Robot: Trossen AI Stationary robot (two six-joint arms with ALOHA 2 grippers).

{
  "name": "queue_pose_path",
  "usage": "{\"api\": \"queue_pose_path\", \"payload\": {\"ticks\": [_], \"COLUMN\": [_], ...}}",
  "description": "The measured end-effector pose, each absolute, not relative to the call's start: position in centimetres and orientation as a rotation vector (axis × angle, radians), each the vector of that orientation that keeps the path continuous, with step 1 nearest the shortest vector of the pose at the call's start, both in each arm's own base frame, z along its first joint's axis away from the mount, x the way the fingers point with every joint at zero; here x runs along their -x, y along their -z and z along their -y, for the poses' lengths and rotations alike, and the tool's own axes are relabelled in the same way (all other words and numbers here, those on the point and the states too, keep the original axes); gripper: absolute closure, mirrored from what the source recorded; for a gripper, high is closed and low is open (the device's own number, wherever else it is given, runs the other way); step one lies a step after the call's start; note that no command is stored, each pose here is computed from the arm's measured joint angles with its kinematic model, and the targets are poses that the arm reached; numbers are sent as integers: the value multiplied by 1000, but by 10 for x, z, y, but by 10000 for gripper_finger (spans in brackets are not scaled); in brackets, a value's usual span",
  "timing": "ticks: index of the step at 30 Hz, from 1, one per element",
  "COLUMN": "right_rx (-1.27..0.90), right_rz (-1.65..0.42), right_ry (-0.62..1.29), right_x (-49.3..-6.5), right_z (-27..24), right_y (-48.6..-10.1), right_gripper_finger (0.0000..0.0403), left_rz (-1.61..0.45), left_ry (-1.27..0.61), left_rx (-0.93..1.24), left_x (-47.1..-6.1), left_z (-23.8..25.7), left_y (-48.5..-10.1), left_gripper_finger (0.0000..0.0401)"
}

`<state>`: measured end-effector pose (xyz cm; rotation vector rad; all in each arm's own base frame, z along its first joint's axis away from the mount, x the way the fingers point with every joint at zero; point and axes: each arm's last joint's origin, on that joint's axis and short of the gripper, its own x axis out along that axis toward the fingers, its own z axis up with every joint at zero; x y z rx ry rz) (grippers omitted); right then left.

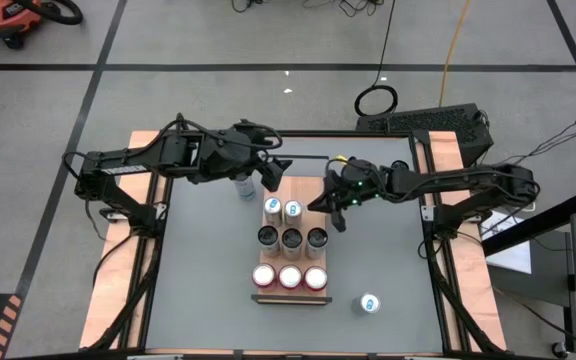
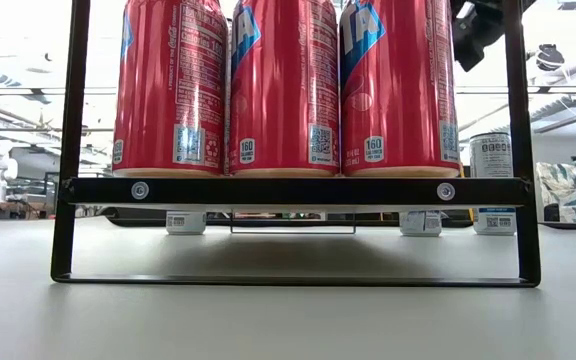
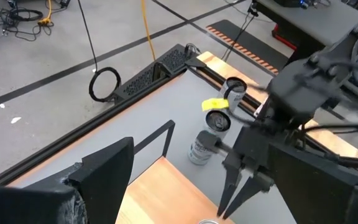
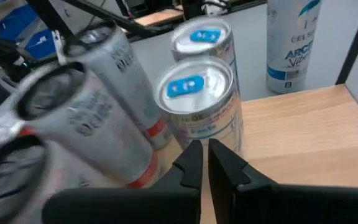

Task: Sort soda cans
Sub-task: Put the top blue soda can on the shelf and align it with the other blue soda can, then put the blue soda can on the shelf and align it with the other blue soda cans

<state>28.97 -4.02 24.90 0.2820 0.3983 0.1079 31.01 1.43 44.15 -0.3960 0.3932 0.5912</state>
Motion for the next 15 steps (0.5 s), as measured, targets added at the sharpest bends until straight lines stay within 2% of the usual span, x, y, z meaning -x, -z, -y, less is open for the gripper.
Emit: {"api": "queue_pose_path", "payload": {"ticks": [5, 15], "right_rx": [-296, -394], "right_rz": [-407, -468], "right_ry": [-105, -136], "right_x": [-262, -199], "right_z": [35, 12], "right_y": [-273, -367], "right_gripper_finger": [403, 403], "left_rz": [-415, -427], "left_ry": [-572, -549], "left_rx": [400, 407], "left_x": [-310, -310], "left_z": [-14, -13], "left_y": [-440, -440], "left_gripper_finger": [33, 33]}}
